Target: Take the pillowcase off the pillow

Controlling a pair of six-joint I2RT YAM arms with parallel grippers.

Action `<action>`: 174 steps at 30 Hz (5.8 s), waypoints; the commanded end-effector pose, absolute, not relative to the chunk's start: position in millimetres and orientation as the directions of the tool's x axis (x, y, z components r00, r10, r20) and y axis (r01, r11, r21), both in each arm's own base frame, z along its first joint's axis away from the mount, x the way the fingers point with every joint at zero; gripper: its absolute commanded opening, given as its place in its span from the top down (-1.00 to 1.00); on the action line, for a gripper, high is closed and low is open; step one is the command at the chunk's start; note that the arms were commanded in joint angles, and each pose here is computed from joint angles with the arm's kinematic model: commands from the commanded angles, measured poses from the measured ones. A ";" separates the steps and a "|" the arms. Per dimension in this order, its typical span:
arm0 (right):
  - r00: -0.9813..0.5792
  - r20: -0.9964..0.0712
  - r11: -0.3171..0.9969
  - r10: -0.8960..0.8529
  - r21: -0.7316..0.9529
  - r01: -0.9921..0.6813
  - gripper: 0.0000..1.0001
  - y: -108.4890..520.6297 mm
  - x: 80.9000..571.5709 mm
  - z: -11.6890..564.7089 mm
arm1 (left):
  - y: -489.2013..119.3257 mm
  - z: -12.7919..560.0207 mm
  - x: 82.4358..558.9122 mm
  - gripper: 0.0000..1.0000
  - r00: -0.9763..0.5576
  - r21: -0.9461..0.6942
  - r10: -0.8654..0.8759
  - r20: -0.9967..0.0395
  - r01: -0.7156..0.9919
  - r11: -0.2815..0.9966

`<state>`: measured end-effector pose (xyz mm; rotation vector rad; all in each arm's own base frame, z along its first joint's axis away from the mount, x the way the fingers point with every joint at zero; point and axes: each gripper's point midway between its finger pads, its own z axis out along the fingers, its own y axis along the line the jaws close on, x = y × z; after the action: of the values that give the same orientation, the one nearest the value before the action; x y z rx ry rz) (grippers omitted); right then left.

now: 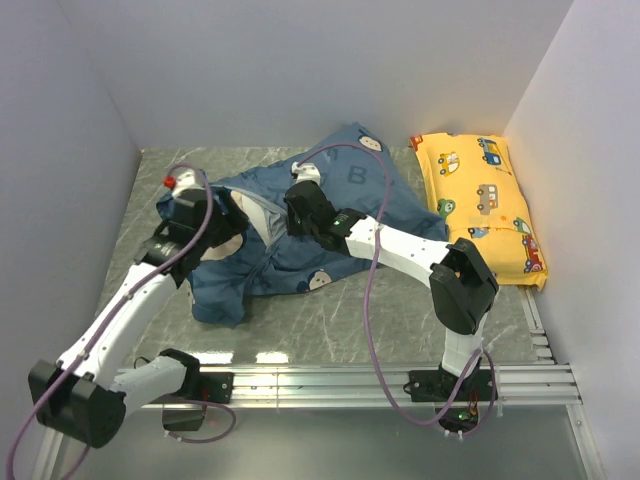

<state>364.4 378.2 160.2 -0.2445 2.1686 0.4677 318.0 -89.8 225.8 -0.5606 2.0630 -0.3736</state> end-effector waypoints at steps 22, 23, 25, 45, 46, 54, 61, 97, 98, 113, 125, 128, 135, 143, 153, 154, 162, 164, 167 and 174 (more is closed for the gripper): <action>-0.721 -0.684 0.927 0.114 0.333 -0.170 1.00 318.6 398.9 112.9 | -83.9 201.7 315.3 0.97 -0.471 -0.265 -0.443 -0.763 -0.397 0.879; -0.720 -0.680 0.930 0.139 0.339 -0.141 1.00 309.7 405.1 112.2 | -78.9 202.6 311.9 0.99 -0.468 -0.263 -0.443 -0.765 -0.402 0.877; -0.724 -0.671 0.932 0.161 0.344 -0.112 1.00 299.8 407.7 108.4 | -59.4 204.8 304.7 0.99 -0.445 -0.267 -0.467 -0.764 -0.441 0.857; -0.674 -0.718 0.893 0.173 0.403 -0.200 0.89 295.4 388.0 145.6 | -27.0 83.1 289.2 0.99 -0.503 -0.518 -0.722 -0.474 -0.504 0.691; -0.671 -0.723 0.889 0.164 0.403 -0.218 0.78 298.8 387.1 152.2 | -27.5 84.2 289.4 0.99 -0.500 -0.523 -0.723 -0.478 -0.500 0.691; -0.657 -0.750 0.881 0.082 0.363 -0.304 0.02 315.7 382.6 196.1 | -32.6 91.2 285.6 0.99 -0.482 -0.563 -0.728 -0.487 -0.464 0.684; -0.588 -0.806 0.867 0.069 0.339 -0.364 -0.07 330.0 371.1 252.9 | -34.7 108.5 287.8 0.99 -0.466 -0.585 -0.726 -0.506 -0.433 0.686; -0.500 -0.746 0.831 -0.440 -0.128 -0.541 -0.72 460.6 322.9 127.3 | -37.3 127.0 289.1 0.99 -0.429 -0.625 -0.748 -0.507 -0.414 0.661; -0.503 -0.743 0.825 -0.441 -0.116 -0.552 -0.73 465.3 322.1 126.7 | -37.6 127.8 289.0 0.99 -0.429 -0.627 -0.748 -0.507 -0.412 0.661; -0.694 -0.706 0.872 -0.140 0.244 -0.424 1.00 422.1 393.2 159.3 | -22.6 142.4 287.9 0.99 -0.454 -0.535 -0.695 -0.558 -0.443 0.719; -0.707 -0.684 0.728 0.180 0.576 -0.372 1.00 376.7 399.8 218.7 | 0.2 118.9 296.7 0.99 -0.458 -0.570 -0.735 -0.500 -0.464 0.678; -0.695 -0.702 0.717 0.154 0.564 -0.411 1.00 393.4 391.8 226.5 | -22.4 136.5 303.1 0.99 -0.493 -0.603 -0.695 -0.523 -0.362 0.711; -0.696 -0.702 0.690 0.151 0.579 -0.435 1.00 416.9 386.4 231.5 | -53.6 199.5 311.5 0.69 -0.509 -0.562 -0.589 -0.628 -0.228 0.795; -0.669 -0.727 0.719 0.153 0.547 -0.429 1.00 418.7 389.5 239.3 | -86.4 230.0 309.8 -0.22 -0.520 -0.547 -0.556 -0.649 -0.190 0.816; -0.662 -0.735 0.742 0.145 0.524 -0.419 1.00 424.3 388.6 236.6 | -114.5 188.6 294.3 -0.85 -0.481 -0.627 -0.691 -0.539 -0.319 0.711; -0.659 -0.738 0.740 0.144 0.523 -0.423 1.00 426.6 388.0 239.1 | -115.9 182.2 295.7 -0.85 -0.488 -0.625 -0.695 -0.529 -0.331 0.707; -0.639 -0.756 0.759 0.142 0.497 -0.420 1.00 429.1 393.5 245.3 | -132.7 123.6 281.8 0.17 -0.573 -0.639 -0.707 -0.415 -0.369 0.675; -0.634 -0.762 0.771 0.134 0.482 -0.416 1.00 427.9 398.1 244.2 | -130.8 107.1 269.9 0.80 -0.588 -0.630 -0.707 -0.393 -0.387 0.673; -0.611 -0.779 0.791 0.142 0.460 -0.403 1.00 425.9 407.9 251.9 | -128.7 89.6 253.9 0.99 -0.605 -0.620 -0.711 -0.359 -0.414 0.666; -0.566 -0.792 0.793 0.229 0.489 -0.364 1.00 400.9 439.9 290.3 | -124.1 67.5 231.7 0.99 -0.618 -0.608 -0.717 -0.321 -0.447 0.657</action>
<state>365.8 425.7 184.1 -0.3050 2.3574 0.7506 274.5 -131.6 119.5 -0.8527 2.1085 -0.7570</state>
